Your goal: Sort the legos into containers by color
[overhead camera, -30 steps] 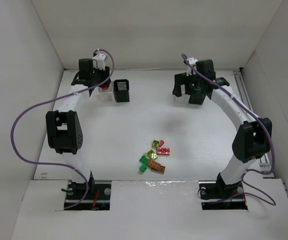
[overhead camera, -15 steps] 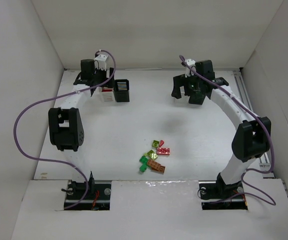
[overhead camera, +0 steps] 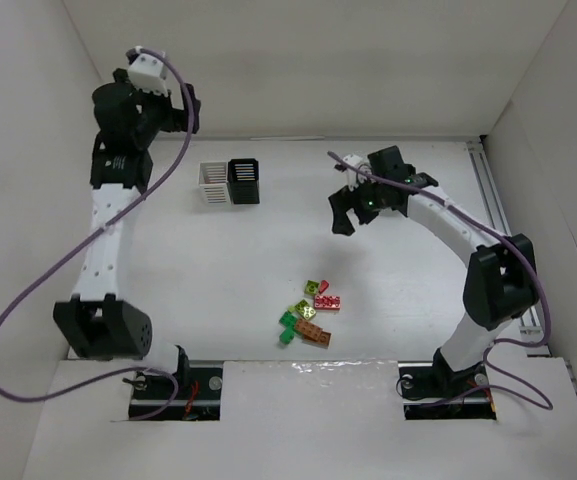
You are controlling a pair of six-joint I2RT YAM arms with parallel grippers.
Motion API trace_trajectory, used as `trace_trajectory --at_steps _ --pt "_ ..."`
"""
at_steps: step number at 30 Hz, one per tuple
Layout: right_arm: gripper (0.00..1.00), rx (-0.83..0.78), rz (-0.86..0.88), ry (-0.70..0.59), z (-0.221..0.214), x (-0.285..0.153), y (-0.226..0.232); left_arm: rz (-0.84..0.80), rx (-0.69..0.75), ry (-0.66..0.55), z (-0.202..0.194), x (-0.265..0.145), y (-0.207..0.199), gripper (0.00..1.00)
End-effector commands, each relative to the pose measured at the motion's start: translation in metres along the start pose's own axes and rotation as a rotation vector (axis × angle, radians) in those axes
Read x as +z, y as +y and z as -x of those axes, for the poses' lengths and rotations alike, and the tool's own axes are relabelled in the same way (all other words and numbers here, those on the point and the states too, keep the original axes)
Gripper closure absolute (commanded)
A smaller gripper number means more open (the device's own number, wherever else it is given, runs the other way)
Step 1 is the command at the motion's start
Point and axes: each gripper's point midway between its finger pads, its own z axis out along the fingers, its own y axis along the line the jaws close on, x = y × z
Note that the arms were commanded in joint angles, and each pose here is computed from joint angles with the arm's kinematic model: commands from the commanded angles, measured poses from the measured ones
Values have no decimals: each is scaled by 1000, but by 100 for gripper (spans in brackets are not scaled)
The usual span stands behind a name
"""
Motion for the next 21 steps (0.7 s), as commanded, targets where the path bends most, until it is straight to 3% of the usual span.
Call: trace_trajectory --at_steps 1,2,3,5,6,10,14,17,18,19,21 --pt "1 -143 74 20 -8 -8 32 68 -15 22 -4 -43 14 1" --pt "1 -134 80 42 -16 -6 32 79 -21 40 -15 -50 17 1" --pt "1 -154 117 37 -15 -9 44 85 -52 106 -49 -55 17 0" --pt "1 -183 164 62 -23 -10 60 102 -63 133 -67 -75 17 0" --pt "1 -210 188 78 -27 -8 72 125 -83 193 -99 -82 21 0" --pt "1 -358 274 105 -37 -6 117 141 -106 260 -137 -107 14 0" --pt "1 -542 362 118 -49 -2 167 178 -107 274 -150 -120 17 0" --pt "10 -654 437 126 -53 4 194 175 -116 303 -159 -123 15 0" --pt "16 -703 473 127 -55 5 201 175 -116 304 -159 -123 15 0" --pt "28 -724 504 132 -58 1 207 175 -116 304 -159 -123 15 0" --pt "37 -787 568 124 -63 -2 224 186 -115 305 -158 -121 18 0"
